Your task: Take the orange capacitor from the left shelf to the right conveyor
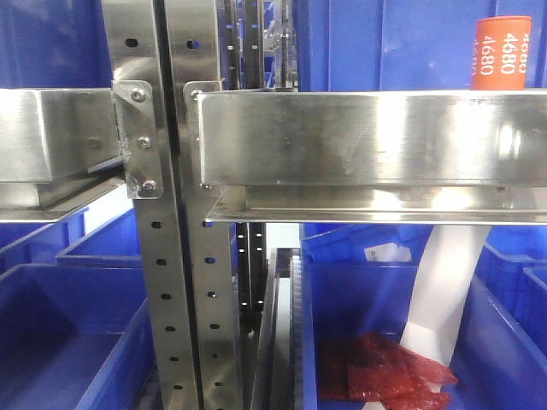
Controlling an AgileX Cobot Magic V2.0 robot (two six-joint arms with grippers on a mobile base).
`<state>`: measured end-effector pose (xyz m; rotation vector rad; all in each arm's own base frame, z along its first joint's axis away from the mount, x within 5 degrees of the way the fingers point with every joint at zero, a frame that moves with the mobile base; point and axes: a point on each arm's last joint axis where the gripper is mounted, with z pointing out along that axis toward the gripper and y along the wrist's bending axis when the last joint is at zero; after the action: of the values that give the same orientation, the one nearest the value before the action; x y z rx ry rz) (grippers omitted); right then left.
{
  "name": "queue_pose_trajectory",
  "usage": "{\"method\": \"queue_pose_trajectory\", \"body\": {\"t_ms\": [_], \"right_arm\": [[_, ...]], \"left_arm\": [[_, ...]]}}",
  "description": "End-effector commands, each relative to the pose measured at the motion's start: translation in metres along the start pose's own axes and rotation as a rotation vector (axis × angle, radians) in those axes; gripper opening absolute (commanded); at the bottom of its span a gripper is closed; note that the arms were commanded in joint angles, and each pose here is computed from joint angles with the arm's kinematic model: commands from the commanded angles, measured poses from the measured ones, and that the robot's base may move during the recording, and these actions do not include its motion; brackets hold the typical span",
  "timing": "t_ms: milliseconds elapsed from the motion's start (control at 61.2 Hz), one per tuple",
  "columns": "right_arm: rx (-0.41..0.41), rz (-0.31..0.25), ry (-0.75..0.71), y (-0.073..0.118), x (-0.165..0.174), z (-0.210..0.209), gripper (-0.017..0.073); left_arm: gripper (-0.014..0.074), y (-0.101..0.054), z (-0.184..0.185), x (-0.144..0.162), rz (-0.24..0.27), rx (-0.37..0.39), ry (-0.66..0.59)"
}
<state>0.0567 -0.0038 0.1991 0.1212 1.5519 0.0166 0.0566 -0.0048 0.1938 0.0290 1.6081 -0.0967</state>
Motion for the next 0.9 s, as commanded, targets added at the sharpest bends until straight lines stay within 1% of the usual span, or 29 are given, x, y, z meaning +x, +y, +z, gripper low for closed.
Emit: {"method": "queue_pose_trajectory", "body": {"t_ms": [0, 882], "right_arm": [[-0.003, -0.007, -0.109, 0.0005, -0.0105, -0.0018, 0.0057], [-0.003, -0.007, -0.120, 0.0005, -0.0115, -0.0019, 0.0057]], "left_arm": [[-0.0127, 0.0002, -0.0016, -0.0092, -0.005, -0.003, -0.100], [-0.0127, 0.0002, -0.0016, -0.0092, -0.005, -0.003, -0.100]]}}
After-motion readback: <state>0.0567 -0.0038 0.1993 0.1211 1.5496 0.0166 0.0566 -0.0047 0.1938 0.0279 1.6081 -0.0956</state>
